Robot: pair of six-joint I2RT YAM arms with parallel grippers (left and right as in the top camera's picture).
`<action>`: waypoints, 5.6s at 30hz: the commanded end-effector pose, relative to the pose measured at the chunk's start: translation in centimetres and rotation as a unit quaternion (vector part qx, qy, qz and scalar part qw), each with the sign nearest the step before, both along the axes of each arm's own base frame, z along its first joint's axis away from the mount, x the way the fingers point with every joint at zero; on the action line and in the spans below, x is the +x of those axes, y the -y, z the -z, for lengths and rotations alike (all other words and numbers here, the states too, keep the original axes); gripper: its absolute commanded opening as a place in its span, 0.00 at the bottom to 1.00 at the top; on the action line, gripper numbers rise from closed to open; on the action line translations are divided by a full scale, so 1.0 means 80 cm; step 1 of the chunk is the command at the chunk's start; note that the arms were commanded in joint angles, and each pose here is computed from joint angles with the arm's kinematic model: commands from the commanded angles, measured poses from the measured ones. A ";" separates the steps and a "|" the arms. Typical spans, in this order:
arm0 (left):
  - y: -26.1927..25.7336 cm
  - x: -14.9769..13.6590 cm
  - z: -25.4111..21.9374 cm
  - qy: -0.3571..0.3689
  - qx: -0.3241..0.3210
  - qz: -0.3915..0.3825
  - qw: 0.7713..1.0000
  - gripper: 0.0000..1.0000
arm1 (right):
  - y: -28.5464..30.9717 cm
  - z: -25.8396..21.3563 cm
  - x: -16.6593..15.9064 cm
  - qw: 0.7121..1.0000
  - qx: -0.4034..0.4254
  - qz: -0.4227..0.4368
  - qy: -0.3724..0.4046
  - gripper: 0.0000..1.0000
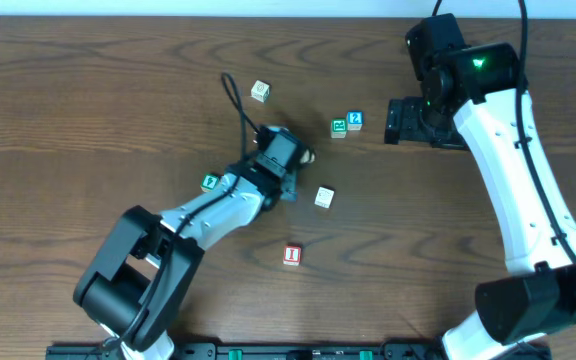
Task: Spell out Ai2
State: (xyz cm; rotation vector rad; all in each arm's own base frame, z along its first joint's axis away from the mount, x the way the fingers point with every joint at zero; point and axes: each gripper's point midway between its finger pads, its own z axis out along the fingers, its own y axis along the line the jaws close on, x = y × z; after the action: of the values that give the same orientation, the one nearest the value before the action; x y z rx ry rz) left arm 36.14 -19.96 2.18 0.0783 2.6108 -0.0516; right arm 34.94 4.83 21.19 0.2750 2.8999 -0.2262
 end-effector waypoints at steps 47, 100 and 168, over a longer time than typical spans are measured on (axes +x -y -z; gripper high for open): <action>0.122 0.033 -0.030 0.058 -0.191 0.015 0.980 0.06 | 0.010 0.000 0.001 1.000 -0.019 0.012 0.003 0.99; -0.026 0.046 0.001 -0.095 0.001 -0.006 0.995 0.08 | -0.044 0.005 -0.040 0.999 -0.002 0.007 -0.037 0.99; -0.204 -0.162 -0.398 0.134 0.050 -0.068 0.987 0.95 | -0.012 -0.106 -0.177 0.993 0.032 -0.076 0.085 0.99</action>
State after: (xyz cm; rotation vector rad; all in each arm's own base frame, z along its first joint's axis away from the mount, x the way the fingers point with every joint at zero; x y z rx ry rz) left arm 23.81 -4.35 33.56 -0.0511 2.3413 0.0955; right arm 21.72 5.23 30.82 0.1699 2.7078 -0.0693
